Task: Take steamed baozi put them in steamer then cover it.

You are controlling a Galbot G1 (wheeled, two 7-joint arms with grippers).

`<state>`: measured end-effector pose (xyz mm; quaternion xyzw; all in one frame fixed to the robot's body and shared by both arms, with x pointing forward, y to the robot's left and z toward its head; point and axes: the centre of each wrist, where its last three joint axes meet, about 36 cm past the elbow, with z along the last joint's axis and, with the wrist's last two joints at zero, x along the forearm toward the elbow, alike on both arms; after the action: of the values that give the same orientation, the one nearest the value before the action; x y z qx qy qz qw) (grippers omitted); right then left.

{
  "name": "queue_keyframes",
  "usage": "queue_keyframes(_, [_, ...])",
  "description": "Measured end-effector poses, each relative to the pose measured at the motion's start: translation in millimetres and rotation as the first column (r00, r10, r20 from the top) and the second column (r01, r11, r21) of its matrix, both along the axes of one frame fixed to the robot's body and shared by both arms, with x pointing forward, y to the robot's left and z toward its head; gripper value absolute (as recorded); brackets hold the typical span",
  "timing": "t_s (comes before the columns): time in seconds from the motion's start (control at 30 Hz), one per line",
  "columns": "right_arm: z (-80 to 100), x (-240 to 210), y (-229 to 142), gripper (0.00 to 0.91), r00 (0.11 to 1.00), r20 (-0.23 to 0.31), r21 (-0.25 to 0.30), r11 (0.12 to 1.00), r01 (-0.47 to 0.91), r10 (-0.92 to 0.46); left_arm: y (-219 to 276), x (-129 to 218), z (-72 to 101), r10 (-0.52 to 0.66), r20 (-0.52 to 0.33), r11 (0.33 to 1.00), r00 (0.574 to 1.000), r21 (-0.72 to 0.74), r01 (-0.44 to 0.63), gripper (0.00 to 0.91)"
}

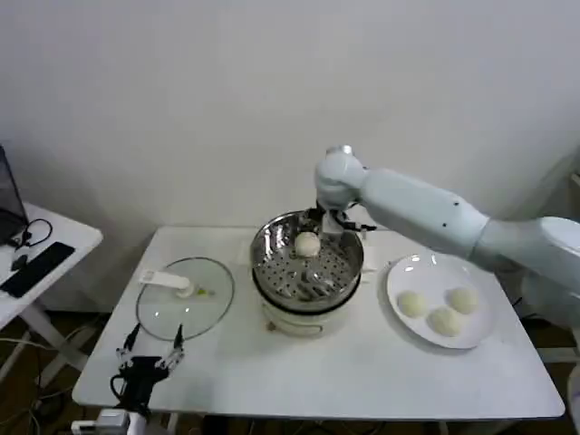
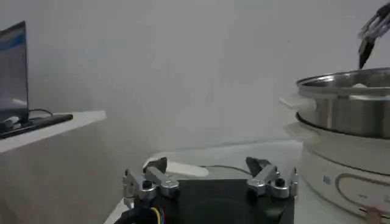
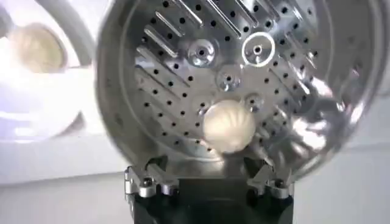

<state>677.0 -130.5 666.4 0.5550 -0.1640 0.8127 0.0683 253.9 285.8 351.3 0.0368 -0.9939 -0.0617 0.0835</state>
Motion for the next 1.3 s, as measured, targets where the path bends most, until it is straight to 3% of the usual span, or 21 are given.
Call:
queue_keyframes(0.1, [15.1,3,-38,0.907,0.986,-0.067,0.086,0.984,0.159,-0.153,-2,1,1.8,0.001,0.0,1.0,1.0,-0.005,-0.001,0.907])
queue_keyframes(0.23, [22.3,4,-97,0.907,0.914,-0.186,0.174,0.903,0.392,-0.361,-3,3,3.1,-0.009,0.005,1.0,1.0,-0.007,0.009,0.907])
queue_keyframes(0.4, [16.5,-2,-169,0.907,0.779,-0.304,0.231,0.751,0.619,-0.549,-6,5,2.8,-0.029,0.011,1.0,1.0,-0.008,0.029,0.907])
queue_keyframes(0.53, [-6.0,-15,-221,0.907,0.666,-0.376,0.232,0.63,0.741,-0.644,-7,6,4.5,-0.04,0.015,0.999,0.999,-0.009,0.04,0.907])
queue_keyframes(0.77, [-56.6,-36,-279,0.907,0.522,-0.441,0.208,0.482,0.851,-0.731,-6,4,5.6,-0.043,0.013,0.999,0.999,-0.004,0.043,0.907])
queue_keyframes(1.07, [-129.4,-51,-302,0.907,0.429,-0.459,0.134,0.417,0.899,-0.778,-5,-2,3.9,-0.029,0.001,1.0,1.0,0.0,0.029,0.907])
queue_keyframes(1.3, [-161.9,-45,-300,0.907,0.406,-0.457,0.109,0.403,0.909,-0.792,-6,-5,1.4,-0.02,-0.009,1.0,1.0,-0.004,0.02,0.907])
